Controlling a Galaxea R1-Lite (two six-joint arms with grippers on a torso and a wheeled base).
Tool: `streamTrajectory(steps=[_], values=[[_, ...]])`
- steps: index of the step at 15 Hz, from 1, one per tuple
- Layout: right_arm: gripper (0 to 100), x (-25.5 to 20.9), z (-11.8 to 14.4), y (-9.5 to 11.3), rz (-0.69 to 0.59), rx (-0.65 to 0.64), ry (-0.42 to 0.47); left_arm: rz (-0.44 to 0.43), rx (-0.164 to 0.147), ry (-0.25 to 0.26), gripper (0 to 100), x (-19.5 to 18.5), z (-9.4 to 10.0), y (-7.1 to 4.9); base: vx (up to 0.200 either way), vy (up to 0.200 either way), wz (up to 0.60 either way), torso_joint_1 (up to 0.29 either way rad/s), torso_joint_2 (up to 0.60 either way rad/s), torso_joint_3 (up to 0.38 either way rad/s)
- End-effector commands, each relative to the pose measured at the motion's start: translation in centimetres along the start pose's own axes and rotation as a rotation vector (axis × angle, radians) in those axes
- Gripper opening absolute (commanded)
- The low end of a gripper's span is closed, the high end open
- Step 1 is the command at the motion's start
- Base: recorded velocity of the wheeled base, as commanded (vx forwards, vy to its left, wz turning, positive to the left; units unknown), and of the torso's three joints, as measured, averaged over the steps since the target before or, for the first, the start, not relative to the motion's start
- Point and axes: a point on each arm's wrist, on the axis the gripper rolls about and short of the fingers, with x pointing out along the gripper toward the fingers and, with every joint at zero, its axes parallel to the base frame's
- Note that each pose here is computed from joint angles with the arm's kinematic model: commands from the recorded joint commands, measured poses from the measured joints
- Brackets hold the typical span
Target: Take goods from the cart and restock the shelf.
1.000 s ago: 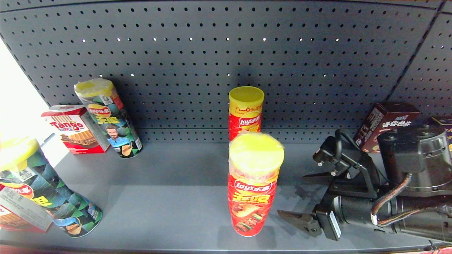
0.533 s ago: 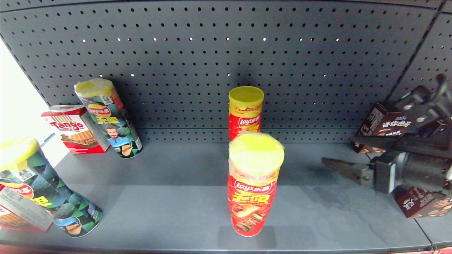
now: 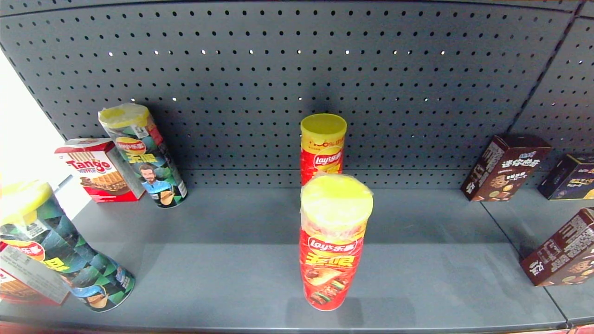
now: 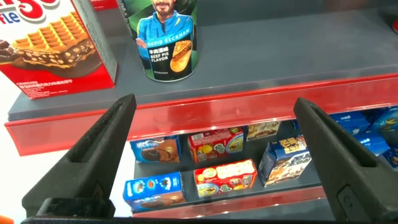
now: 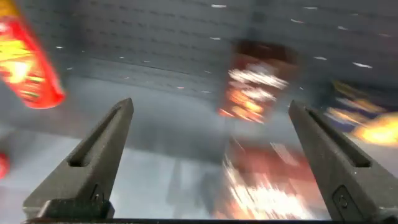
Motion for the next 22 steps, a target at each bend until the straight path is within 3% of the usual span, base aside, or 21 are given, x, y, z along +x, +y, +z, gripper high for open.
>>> streamTrajectory(steps=[1, 2, 3, 5, 6, 9, 22], values=[[100, -5.5, -4.4, 0.7, -0.083, -0.009, -0.044, 0.003, 0.0, 0.002, 100, 0.0, 0.0, 0.0, 0.0, 0.0, 0.0, 0.0, 0.0, 0.0], [100, -5.9, -5.4, 0.8, -0.085, -0.005, -0.023, 0.001, 0.0, 0.002, 100, 0.0, 0.0, 0.0, 0.0, 0.0, 0.0, 0.0, 0.0, 0.0], [100, -7.4, -9.0, 1.4, -0.082, 0.002, 0.025, 0.0, 0.0, 0.004, 100, 0.0, 0.0, 0.0, 0.0, 0.0, 0.0, 0.0, 0.0, 0.0], [100, -8.6, -14.2, 2.0, -0.079, 0.004, 0.032, 0.0, 0.001, 0.005, 100, 0.0, 0.0, 0.0, 0.0, 0.0, 0.0, 0.0, 0.0, 0.0], [100, -8.3, -15.1, 2.0, -0.114, 0.013, 0.031, 0.0, 0.0, 0.004, 100, 0.0, 0.0, 0.0, 0.0, 0.0, 0.0, 0.0, 0.0, 0.0], [100, -8.3, -15.7, 2.1, -0.098, 0.131, 0.077, 0.001, 0.0, 0.002, 100, 0.0, 0.0, 0.0, 0.0, 0.0, 0.0, 0.0, 0.0, 0.0], [100, -8.3, -15.7, 2.2, -0.073, 0.106, 0.086, 0.009, 0.002, -0.005, 100, 0.0, 0.0, 0.0, 0.0, 0.0, 0.0, 0.0, 0.0, 0.0]])
